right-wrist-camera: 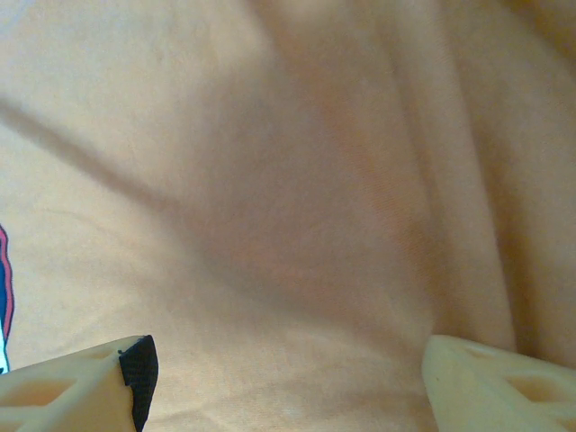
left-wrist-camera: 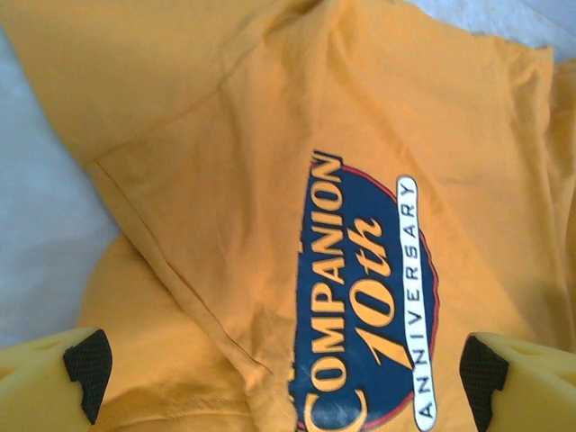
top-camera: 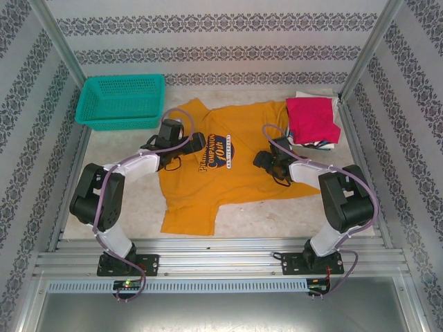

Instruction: Fold and stack the t-shirts

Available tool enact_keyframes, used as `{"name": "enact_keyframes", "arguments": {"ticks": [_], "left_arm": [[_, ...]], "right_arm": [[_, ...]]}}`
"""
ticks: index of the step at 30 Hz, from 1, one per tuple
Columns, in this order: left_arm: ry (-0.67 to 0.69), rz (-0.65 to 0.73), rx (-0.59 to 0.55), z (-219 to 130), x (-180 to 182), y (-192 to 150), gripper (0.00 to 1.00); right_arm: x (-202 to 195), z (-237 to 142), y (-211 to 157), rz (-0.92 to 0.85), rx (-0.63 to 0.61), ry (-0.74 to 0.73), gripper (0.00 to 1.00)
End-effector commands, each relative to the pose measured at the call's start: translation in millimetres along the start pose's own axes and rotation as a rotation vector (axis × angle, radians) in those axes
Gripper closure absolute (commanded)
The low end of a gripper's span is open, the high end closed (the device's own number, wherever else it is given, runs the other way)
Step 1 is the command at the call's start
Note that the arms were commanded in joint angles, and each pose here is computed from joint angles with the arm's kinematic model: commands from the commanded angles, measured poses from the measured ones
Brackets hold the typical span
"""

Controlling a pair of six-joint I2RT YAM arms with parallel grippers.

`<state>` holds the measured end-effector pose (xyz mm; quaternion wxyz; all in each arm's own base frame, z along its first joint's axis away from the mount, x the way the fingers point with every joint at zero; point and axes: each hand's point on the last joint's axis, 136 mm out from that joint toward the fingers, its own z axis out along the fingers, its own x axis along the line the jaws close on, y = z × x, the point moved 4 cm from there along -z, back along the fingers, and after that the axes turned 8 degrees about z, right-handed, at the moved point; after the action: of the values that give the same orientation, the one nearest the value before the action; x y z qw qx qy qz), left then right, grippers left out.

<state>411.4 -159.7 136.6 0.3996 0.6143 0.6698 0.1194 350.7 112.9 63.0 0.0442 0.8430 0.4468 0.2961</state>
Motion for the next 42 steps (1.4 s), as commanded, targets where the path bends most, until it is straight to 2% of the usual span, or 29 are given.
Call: {"name": "enact_keyframes", "arguments": {"ticks": [1,7,11,17,22,25,29,32,33,38,42], "left_arm": [[-0.064,0.016,-0.011,-9.0,-24.1,1.4,0.03],[-0.015,0.15,0.103,-10.5,-47.6,-27.9,0.15],[0.09,0.039,0.232,-1.4,-42.0,-46.6,0.21],[0.299,-0.064,0.269,11.2,-21.6,-52.2,0.3],[0.353,-0.073,0.318,28.9,-17.1,-58.1,0.37],[0.369,-0.073,0.316,38.1,-14.9,-57.6,0.47],[0.395,-0.071,0.279,39.7,-12.3,-47.6,0.8],[0.403,-0.063,0.253,37.7,-11.2,-38.0,0.97],[0.412,-0.06,0.246,35.7,-9.9,-34.2,1.0],[0.452,-0.042,0.186,23.2,0.3,-7.4,1.0],[0.501,-0.06,0.149,14.4,22.6,16.0,1.0]], "right_arm": [[22.7,-10.5,-11.0,-0.091,0.041,0.078,0.22],[51.5,-24.9,-0.9,-0.162,-0.039,0.125,0.22],[45.3,-27.4,5.7,-0.113,-0.08,0.133,0.23],[35.3,-25.4,5.7,-0.079,-0.077,0.12,0.23],[31.2,-23.9,3.8,-0.076,-0.074,0.107,0.23],[29.9,-24.1,3.7,-0.075,-0.075,0.106,0.23],[28.4,-24.2,2.9,-0.077,-0.075,0.103,0.23],[26.1,-23.5,2.9,-0.076,-0.076,0.098,0.23],[25.5,-23.4,3.3,-0.074,-0.077,0.097,0.23],[26.1,-22.1,3.3,-0.076,-0.075,0.099,0.23],[25.3,-20.5,2.5,-0.074,-0.073,0.099,0.23]]}}
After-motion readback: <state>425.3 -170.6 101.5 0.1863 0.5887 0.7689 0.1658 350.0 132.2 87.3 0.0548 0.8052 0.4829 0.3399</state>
